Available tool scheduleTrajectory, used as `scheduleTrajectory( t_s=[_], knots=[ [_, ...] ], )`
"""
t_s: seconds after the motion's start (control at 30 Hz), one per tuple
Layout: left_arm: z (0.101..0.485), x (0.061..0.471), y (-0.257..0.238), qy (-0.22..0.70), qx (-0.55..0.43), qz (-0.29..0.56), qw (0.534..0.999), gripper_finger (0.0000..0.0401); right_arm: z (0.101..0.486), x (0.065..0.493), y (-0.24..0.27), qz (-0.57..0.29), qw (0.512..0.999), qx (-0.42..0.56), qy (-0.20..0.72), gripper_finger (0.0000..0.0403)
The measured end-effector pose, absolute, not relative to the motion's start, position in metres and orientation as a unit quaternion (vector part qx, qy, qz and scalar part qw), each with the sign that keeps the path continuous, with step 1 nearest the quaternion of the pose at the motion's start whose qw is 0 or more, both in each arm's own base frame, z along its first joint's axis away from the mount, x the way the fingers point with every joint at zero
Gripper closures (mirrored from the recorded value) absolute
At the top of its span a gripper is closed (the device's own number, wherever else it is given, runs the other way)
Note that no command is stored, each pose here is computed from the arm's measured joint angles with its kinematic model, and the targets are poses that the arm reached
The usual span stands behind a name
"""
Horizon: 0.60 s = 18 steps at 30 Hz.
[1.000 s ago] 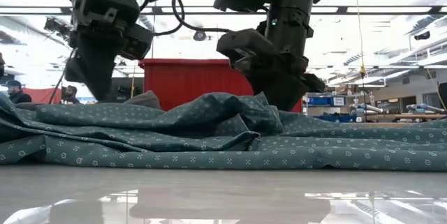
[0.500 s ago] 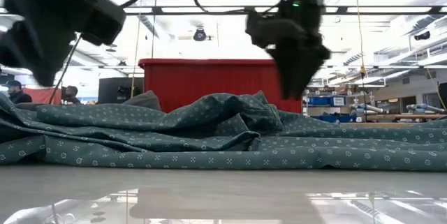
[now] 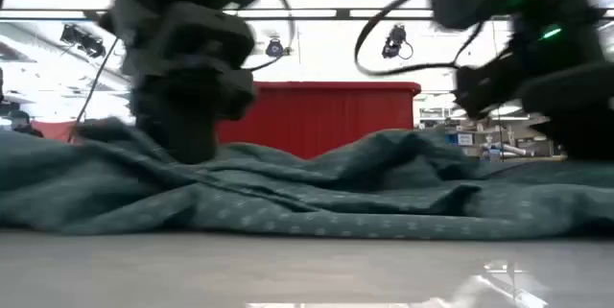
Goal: Fold laundry
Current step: Fold the dark green polo
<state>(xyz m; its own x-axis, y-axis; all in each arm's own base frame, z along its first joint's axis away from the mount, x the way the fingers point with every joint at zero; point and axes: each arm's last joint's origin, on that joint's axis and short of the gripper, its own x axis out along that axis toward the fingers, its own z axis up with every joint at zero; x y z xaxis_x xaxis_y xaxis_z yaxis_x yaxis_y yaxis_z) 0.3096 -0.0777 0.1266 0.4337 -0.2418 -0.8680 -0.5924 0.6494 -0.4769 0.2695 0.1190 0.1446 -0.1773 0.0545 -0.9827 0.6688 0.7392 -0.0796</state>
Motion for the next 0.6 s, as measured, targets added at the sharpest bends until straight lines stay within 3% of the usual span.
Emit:
scheduleTrajectory(
  t_s=[0.17,0.4,0.6],
  knots=[
    [0.128,0.342,-0.04,0.501,-0.337,0.105,0.79,0.0288,0.142,0.255,0.156,-0.235,0.59,0.327,0.7,0.0212],
    [0.137,0.388,0.037,0.462,-0.168,0.075,0.868,0.0296,0.143,0.25,0.182,-0.25,0.579,0.396,0.668,0.0212],
    [0.136,0.419,0.113,0.446,-0.063,0.076,0.889,0.0296,0.143,0.264,0.167,-0.334,0.591,0.452,0.578,0.0212]
  ],
)
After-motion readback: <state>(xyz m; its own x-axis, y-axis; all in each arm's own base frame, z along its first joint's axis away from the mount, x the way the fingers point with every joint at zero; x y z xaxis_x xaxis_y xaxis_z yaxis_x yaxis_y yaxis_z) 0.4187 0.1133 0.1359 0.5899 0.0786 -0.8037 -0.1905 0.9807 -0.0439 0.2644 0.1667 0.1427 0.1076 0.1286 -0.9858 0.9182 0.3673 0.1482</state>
